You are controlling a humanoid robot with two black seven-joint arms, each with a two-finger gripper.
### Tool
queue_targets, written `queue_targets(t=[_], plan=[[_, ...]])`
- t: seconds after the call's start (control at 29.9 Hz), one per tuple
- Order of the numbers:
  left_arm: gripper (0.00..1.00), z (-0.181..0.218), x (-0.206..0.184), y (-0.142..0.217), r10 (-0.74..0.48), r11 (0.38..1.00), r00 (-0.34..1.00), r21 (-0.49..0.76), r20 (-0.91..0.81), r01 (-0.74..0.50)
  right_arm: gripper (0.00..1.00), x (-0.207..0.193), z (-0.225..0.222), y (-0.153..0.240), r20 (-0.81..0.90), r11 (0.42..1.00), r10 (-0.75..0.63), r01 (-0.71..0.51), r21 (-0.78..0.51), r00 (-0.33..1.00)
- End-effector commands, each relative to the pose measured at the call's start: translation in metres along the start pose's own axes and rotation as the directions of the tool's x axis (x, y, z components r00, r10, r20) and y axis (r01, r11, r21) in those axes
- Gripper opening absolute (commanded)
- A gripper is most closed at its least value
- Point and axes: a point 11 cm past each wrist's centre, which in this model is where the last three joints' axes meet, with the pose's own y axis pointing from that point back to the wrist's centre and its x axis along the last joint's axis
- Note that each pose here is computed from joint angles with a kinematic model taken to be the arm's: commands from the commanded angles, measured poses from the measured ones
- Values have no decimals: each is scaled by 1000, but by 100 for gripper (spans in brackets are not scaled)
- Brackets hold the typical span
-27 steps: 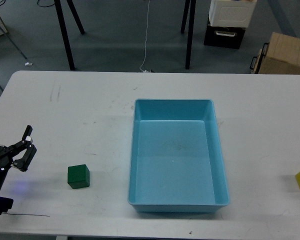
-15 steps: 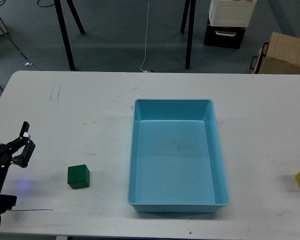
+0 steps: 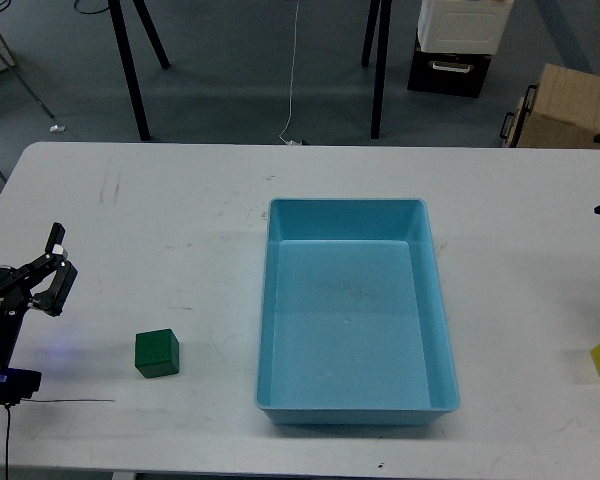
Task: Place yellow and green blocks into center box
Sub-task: 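Move the right gripper toward the yellow cube at the table edge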
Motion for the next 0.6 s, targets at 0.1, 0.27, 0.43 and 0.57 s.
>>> queue_targets(t=[0.1,0.27,0.43,0.57], plan=[[100,-1,0,0,-1,1000,1000,2,-3,1,100,-22,-26,3,-459,981,-119,32,-193,881],[100,-2,0,0,-1,1000,1000,-1,-5,1,100,-26,-7,12,-606,956,-150,-43,-291,781],[100,-2,1,1,1,1000,1000,-3,-8,-1,100,-13,38,23,-689,899,-199,-151,-412,697],[100,-3,2,1,3,1000,1000,-2,-10,-3,100,-17,81,22,-690,840,-301,-160,-519,659]])
